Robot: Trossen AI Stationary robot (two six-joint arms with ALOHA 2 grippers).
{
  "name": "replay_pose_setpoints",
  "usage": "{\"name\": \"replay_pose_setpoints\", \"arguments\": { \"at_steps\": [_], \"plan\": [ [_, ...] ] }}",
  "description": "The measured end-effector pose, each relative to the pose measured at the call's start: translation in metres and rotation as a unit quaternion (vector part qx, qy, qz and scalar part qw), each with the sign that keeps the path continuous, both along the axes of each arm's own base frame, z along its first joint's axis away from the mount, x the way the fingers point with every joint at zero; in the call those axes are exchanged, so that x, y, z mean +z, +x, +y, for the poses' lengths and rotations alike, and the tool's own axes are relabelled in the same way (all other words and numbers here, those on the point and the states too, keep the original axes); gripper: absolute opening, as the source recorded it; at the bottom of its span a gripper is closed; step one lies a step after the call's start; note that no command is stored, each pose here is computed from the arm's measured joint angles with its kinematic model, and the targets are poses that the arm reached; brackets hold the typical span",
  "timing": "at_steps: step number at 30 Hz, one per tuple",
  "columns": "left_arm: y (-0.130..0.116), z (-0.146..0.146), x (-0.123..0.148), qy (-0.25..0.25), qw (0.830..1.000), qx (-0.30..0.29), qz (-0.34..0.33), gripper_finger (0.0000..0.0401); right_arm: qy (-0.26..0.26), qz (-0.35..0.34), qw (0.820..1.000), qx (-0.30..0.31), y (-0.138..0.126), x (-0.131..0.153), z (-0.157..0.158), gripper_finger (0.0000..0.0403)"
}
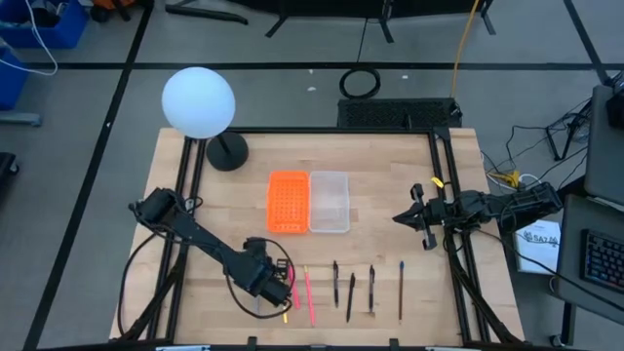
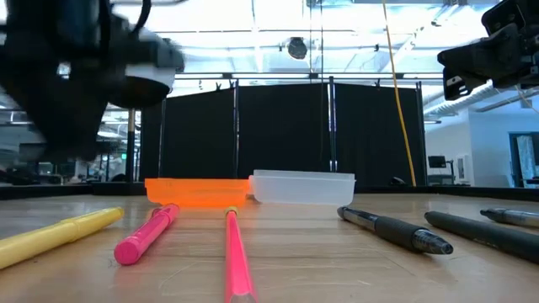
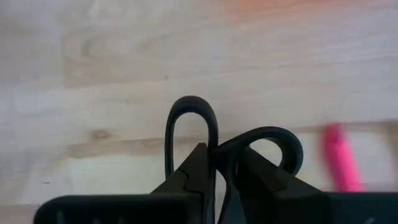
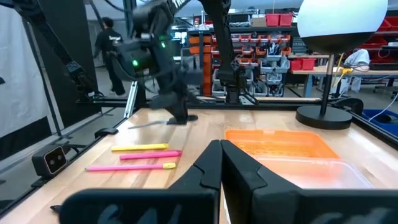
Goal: Pick & place school supplies into a supply box
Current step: Put the black scissors into the orange supply box
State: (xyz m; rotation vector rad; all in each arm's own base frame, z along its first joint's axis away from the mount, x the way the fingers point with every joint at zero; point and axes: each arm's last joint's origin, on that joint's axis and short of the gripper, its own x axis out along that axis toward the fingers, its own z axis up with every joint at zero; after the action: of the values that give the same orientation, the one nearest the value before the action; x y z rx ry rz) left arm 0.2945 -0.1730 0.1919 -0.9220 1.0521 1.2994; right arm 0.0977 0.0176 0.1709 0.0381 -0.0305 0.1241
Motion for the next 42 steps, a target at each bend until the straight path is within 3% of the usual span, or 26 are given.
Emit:
{"name": "replay_pose_setpoints", "arguments": {
  "at_steps": [5,10,18,22,29,42],
  "plan": [
    [0.028,0.019,0.054,0.023,0.998,-0.033,-0.041,0.0059,0.016,-0.006,1.0,0.0,0.0,0.001,0.0,0.0],
    [0.059,0.057,0.104,0.05,0.99,-0.073,-0.111,0.0059,0.022,-0.014,1.0,0.001,0.0,0.003,0.0,0.0],
    [0.097,0.14,0.134,0.061,0.975,-0.104,-0.187,0.0059,0.019,-0.006,1.0,0.001,0.0,0.002,0.0,0.0],
    [0.112,0.18,0.127,0.051,0.967,-0.114,-0.224,0.0059,0.018,-0.005,1.0,0.001,0.0,0.001,0.0,0.0],
    [0.129,0.235,0.103,0.039,0.967,-0.098,-0.231,0.0059,0.018,-0.004,1.0,0.001,0.0,0.001,0.0,0.0],
    [0.162,0.265,0.031,0.02,0.975,-0.097,-0.198,0.0062,0.015,0.001,1.0,0.0,0.001,0.0,0.0,0.0]
  ]
}}
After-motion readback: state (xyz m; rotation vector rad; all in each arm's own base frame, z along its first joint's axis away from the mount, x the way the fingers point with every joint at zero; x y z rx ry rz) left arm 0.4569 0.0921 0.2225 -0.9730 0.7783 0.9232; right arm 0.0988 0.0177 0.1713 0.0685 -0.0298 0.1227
